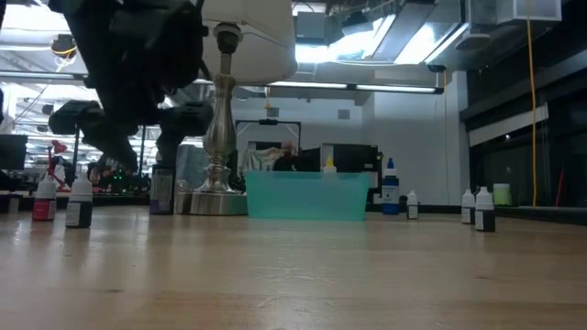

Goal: Pick & Place food coloring
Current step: Put the large violet food coloring bottle into the green bin

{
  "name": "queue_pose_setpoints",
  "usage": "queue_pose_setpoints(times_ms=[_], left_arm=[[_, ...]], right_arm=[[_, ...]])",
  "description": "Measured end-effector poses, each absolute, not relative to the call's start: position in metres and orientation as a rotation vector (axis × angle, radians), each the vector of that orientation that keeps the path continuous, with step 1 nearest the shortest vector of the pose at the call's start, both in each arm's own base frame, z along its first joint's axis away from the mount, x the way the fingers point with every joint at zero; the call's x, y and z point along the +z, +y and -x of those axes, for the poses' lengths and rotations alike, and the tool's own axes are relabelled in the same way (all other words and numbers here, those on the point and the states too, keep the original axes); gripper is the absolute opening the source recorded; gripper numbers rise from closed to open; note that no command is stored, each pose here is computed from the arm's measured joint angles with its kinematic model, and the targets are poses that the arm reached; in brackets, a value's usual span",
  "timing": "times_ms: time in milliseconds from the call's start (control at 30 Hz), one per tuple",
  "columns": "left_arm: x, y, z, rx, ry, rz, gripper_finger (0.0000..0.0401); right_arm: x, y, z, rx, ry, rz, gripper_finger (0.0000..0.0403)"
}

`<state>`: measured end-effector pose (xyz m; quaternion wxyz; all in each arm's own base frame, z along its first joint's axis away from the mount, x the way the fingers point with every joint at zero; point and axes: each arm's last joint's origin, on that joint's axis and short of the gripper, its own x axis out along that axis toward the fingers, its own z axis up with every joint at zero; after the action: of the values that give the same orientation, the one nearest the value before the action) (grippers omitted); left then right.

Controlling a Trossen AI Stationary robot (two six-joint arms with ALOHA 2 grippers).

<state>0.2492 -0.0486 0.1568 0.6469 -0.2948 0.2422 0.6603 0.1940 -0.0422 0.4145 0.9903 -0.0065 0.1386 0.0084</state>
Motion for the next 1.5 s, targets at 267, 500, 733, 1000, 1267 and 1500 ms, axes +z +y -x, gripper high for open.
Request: queue_pose_setpoints(times_ms=[267, 500, 733, 1000, 1267, 1500], left_arm=[[0.126, -0.05, -0.257, 1.551, 0.592, 0.613, 0.0239], [0.109, -0.05, -0.262, 1.564, 0.538, 0.571, 0.0239], [0.11, -0.039, -0.264, 1.571, 0.484, 0.506, 0.0239], [0.11, -0.02, -0.266, 1.613, 0.506, 0.463, 0.0239], [0.11, -0.01, -0.267, 1.632, 0.529, 0.436, 0.0239], [0.111, -0.008, -0.267, 1.636, 0.525, 0.432, 0.0239]], right_arm=[[0.413, -0.042, -0.195, 0.018, 0.282, 0.021, 0.0207], [0.411, -0.042, -0.195, 0.018, 0.294, 0.012, 0.0207], [0.411, -0.042, -0.195, 0.02, 0.294, 0.011, 0.0207], [0.411, -0.041, -0.195, 0.024, 0.294, 0.01, 0.0207], [0.411, -0.041, -0.195, 0.026, 0.297, 0.014, 0.0207], [0.411, -0.041, -0.195, 0.027, 0.3, 0.025, 0.0207]])
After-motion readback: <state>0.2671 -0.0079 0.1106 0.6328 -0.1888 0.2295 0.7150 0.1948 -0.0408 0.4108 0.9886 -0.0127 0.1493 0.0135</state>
